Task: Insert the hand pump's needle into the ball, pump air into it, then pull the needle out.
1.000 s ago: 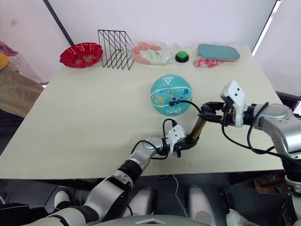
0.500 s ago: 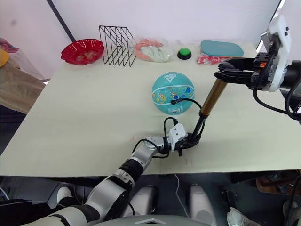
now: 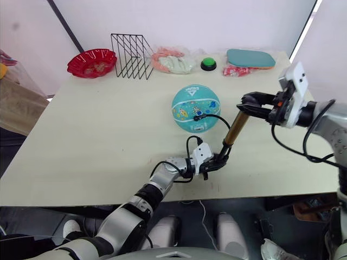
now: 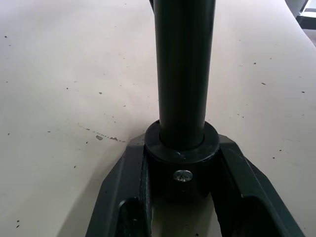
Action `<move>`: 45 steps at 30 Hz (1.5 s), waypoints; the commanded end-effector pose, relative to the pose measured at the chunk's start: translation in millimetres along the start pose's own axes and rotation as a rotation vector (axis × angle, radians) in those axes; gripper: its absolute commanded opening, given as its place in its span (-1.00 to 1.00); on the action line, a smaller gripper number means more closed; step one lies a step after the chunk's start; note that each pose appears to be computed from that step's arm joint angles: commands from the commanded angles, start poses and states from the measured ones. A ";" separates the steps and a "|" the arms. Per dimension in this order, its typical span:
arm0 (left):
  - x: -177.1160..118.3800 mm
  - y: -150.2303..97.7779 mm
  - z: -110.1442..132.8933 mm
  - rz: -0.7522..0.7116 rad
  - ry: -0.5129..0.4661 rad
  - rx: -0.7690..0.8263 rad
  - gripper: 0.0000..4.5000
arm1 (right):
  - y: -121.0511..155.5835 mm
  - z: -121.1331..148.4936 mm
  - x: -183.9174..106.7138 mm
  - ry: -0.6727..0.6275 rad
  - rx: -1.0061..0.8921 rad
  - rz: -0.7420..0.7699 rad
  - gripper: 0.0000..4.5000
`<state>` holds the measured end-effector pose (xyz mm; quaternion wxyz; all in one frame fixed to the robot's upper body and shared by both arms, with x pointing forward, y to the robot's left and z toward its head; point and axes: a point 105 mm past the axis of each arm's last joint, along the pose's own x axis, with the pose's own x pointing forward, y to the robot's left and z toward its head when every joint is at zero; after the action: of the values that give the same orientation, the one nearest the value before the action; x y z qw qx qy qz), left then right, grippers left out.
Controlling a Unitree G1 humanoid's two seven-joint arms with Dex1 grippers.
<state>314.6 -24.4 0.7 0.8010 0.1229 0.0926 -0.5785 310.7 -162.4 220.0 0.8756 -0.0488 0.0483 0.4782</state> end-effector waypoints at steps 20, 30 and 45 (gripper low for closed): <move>-3.4 -8.5 -29.2 -0.003 0.094 -0.091 -0.53 | 51.4 -71.4 46.8 -0.030 0.335 0.092 -0.27; -0.1 -10.6 -29.0 0.002 0.092 -0.096 -0.53 | 86.0 -80.0 58.5 0.005 0.369 0.167 -0.27; 6.9 -8.5 -18.3 -0.008 0.079 -0.073 -0.53 | 62.9 -92.4 58.8 0.055 0.191 0.010 -0.27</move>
<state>315.4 -28.9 -1.0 0.8042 0.1161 0.1005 -0.5741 287.4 -87.6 147.7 0.8737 0.0437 0.0584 0.4811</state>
